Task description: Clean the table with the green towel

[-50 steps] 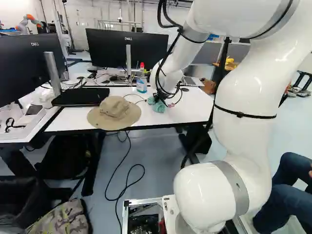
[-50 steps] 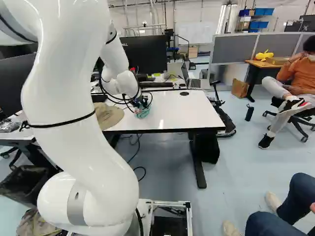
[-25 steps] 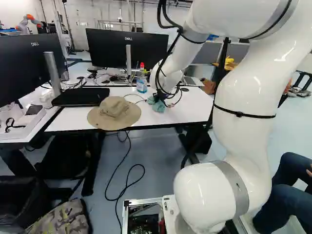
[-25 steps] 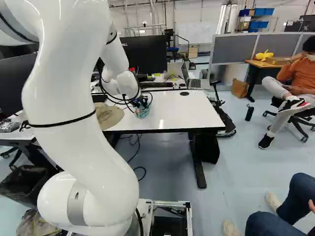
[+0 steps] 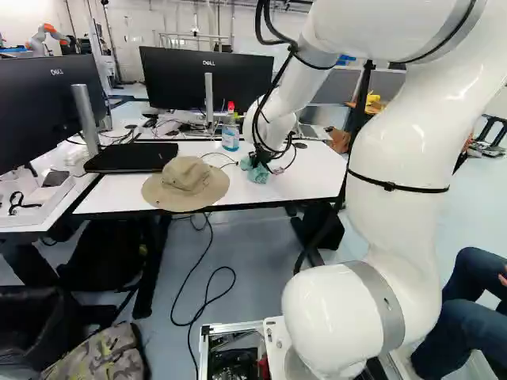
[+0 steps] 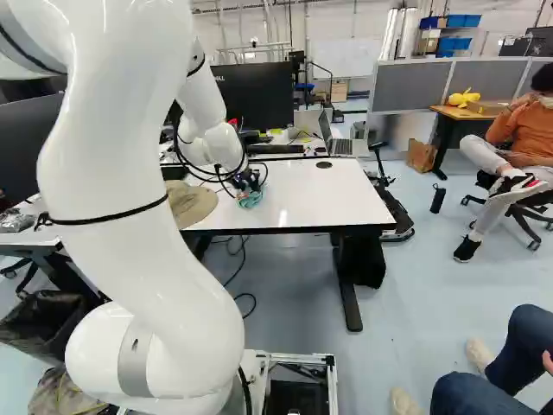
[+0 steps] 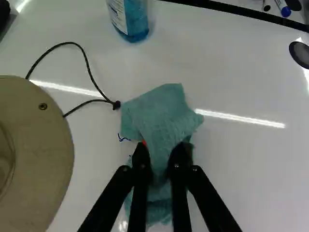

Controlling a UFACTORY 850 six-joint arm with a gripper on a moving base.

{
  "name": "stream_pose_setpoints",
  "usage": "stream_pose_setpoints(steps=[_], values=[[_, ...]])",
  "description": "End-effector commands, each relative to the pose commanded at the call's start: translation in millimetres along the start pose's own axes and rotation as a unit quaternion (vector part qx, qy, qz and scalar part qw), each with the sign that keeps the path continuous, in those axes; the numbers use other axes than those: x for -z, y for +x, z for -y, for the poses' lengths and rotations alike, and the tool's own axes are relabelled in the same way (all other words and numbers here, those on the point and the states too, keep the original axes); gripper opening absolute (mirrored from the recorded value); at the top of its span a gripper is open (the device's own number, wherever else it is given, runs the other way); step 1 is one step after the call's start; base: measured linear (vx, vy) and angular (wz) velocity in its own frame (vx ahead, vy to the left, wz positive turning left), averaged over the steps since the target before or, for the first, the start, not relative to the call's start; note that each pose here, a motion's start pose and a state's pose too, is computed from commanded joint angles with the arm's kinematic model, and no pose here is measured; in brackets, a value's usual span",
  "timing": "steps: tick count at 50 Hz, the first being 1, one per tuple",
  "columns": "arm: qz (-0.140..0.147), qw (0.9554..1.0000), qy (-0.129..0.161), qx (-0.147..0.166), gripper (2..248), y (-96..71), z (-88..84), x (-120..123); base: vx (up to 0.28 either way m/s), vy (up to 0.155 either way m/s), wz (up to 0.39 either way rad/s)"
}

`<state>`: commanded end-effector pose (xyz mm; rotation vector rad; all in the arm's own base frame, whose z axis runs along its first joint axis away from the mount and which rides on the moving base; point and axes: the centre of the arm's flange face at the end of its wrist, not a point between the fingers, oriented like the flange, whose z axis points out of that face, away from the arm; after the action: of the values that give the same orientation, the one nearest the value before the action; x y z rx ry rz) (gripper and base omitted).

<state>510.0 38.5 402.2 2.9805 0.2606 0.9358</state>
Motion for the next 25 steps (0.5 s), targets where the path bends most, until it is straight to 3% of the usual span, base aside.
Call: stream_pose_setpoints(steps=[25], values=[[0.007,1.0,0.0,-0.005,50,-1.3,0.0,0.0,0.0,0.0,0.0]])
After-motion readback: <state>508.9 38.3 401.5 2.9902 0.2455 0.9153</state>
